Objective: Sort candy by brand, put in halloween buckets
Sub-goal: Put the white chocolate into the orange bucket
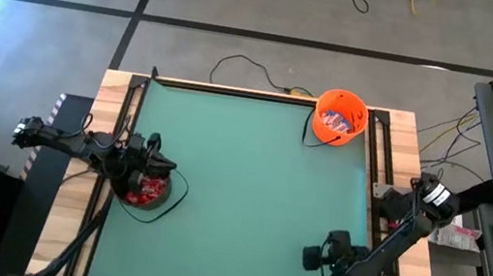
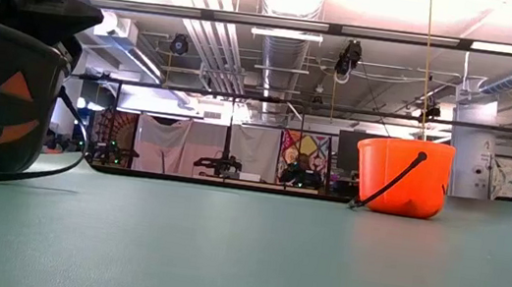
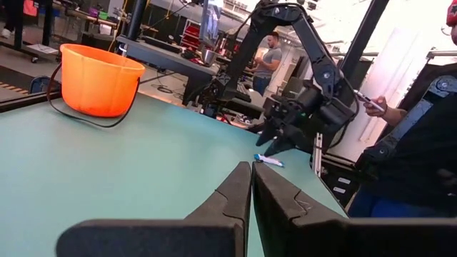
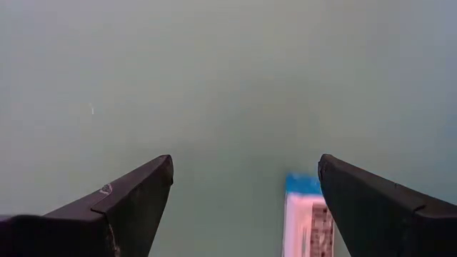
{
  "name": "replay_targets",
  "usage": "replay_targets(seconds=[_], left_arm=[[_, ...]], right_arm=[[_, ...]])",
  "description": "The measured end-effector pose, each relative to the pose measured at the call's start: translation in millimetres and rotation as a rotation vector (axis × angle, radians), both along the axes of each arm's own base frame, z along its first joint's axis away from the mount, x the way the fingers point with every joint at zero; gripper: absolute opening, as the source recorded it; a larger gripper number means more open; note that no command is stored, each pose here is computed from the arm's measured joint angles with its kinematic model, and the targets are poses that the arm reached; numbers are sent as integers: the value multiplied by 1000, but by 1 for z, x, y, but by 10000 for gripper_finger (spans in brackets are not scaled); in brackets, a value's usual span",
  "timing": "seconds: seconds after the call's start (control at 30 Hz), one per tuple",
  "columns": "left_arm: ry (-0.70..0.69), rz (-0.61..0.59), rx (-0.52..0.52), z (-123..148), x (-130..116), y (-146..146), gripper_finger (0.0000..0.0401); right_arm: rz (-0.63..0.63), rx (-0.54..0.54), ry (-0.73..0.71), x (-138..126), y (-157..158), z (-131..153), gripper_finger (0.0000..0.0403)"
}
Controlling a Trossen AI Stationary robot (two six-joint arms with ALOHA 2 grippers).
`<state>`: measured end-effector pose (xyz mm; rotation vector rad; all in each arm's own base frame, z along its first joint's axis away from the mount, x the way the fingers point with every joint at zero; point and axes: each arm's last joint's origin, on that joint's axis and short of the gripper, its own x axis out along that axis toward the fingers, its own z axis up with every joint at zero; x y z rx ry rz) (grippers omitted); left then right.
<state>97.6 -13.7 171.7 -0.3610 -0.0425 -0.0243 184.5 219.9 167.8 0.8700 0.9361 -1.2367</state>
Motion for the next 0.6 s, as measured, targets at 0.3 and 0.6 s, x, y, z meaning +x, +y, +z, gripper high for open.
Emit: replay_targets(seconds=[0.3,0.6], left_arm=[[1,0,0,0,0,0,0],[0,0,0,0,0,0,0]], right_arm=[[23,215,-3,-5,26,-4,341],[64,173,75,-24,34,-13,341]])
